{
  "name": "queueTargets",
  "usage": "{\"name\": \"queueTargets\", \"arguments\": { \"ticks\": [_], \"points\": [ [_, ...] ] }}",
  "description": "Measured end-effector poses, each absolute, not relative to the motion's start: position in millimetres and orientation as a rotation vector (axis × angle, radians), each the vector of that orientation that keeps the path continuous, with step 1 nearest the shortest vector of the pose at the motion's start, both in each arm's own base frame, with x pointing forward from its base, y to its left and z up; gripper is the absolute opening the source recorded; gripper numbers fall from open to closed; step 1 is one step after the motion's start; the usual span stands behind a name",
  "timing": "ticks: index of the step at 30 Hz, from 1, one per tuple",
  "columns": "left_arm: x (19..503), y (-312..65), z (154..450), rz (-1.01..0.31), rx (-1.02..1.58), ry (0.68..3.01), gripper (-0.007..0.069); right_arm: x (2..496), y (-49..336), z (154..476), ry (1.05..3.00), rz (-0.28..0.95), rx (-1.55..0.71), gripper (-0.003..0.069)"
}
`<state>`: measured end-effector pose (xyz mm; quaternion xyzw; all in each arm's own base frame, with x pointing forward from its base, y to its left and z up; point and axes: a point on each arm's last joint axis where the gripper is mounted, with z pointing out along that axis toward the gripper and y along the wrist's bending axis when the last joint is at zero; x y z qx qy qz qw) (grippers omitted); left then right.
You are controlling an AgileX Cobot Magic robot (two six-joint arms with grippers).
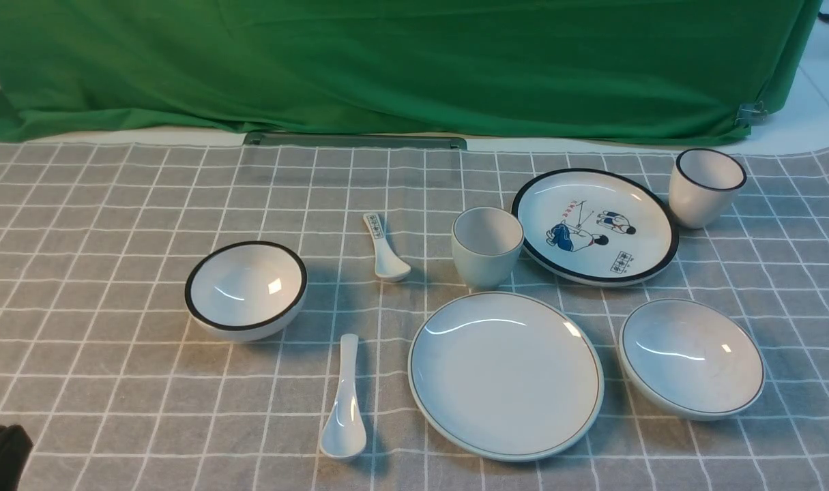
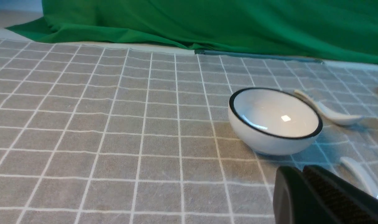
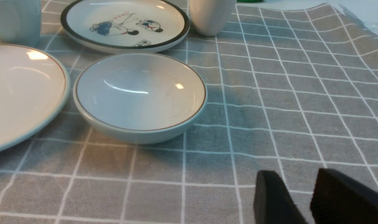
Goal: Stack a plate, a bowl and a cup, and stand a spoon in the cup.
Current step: Use the right arm to grab a blue rice bowl
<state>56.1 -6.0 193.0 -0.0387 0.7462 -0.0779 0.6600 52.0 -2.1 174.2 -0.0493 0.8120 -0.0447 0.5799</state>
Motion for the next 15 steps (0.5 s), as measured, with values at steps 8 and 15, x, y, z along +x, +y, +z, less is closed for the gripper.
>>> {"name": "queueTargets", "arguments": {
  "ticks": [8,15],
  "points": [
    [56.7,-1.5,208.8,-0.441,-0.395,1.478,0.0018,52.1,-2.1,174.3,1.896,-0.104,-0.114,0.0242],
    [56.4,1.9,212.3,-0.695,-0.663,1.362,0.0018,56.1,3.9,192.8,1.679,0.31,0.262,0.0242]
  ]
}}
